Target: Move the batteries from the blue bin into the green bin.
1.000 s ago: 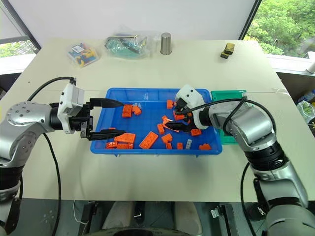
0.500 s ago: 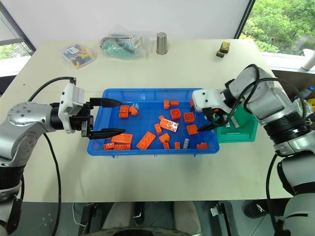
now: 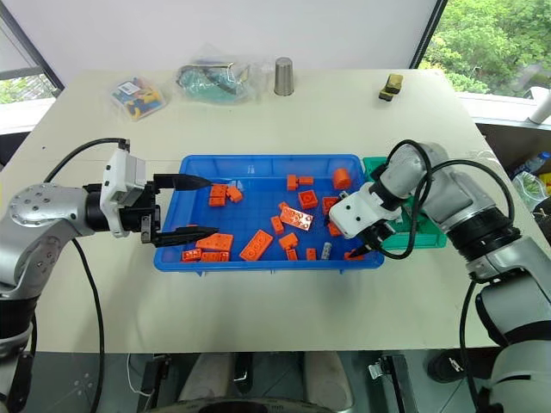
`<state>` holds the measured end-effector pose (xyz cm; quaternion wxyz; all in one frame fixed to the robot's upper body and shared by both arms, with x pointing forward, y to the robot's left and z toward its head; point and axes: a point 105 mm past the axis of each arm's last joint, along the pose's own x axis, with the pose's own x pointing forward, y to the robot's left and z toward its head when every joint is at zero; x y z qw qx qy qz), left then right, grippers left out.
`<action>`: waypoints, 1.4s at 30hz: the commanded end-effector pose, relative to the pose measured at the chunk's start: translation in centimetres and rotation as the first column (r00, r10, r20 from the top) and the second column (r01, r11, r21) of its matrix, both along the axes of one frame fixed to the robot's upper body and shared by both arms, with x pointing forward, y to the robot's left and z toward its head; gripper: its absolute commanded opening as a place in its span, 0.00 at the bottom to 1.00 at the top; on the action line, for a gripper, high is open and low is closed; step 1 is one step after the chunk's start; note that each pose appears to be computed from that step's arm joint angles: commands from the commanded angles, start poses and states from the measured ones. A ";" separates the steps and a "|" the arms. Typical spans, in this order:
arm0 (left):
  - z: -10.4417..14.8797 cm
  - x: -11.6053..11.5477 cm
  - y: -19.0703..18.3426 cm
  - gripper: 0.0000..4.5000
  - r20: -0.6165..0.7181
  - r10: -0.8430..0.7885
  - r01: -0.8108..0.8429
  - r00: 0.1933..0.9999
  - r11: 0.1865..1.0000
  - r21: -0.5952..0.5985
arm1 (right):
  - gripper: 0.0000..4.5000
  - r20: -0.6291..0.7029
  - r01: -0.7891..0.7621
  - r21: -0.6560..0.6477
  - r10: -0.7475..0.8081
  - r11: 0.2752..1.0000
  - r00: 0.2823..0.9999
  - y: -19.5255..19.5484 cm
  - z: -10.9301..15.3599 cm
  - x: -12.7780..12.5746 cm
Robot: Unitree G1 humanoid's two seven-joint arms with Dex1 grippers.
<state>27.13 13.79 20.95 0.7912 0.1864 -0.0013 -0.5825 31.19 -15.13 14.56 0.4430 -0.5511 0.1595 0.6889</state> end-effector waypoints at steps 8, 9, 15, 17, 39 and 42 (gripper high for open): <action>1.2 -0.7 0.4 1.00 0.054 0.013 -0.013 0.998 1.000 0.005 | 0.90 0.010 -0.045 -0.009 0.045 0.999 0.999 1.1 -0.9 0.8; 1.2 -0.7 0.4 1.00 0.054 0.014 -0.014 0.998 1.000 0.006 | 0.90 0.008 -0.048 -0.012 0.048 0.999 0.999 1.2 -1.0 0.8; 1.3 -0.6 0.6 1.00 0.057 0.023 -0.023 0.998 1.000 0.009 | 0.79 -0.018 -0.085 -0.027 0.085 0.996 0.996 2.0 -2.2 0.6; 1.3 -0.6 0.6 1.00 0.060 0.026 -0.027 0.998 1.000 0.009 | 0.64 -0.029 -0.091 -0.026 0.090 0.995 0.995 2.1 -2.3 0.5; 1.0 -0.9 -0.9 1.00 0.028 -0.071 0.072 0.997 0.997 -0.016 | 0.01 -0.223 0.540 0.485 -0.499 0.688 0.837 -1.5 8.7 1.3; 0.7 -1.1 -1.1 1.00 0.020 -0.091 0.092 0.996 0.996 -0.018 | 0.01 -0.356 0.690 0.528 -0.609 0.494 0.709 -4.1 9.8 0.8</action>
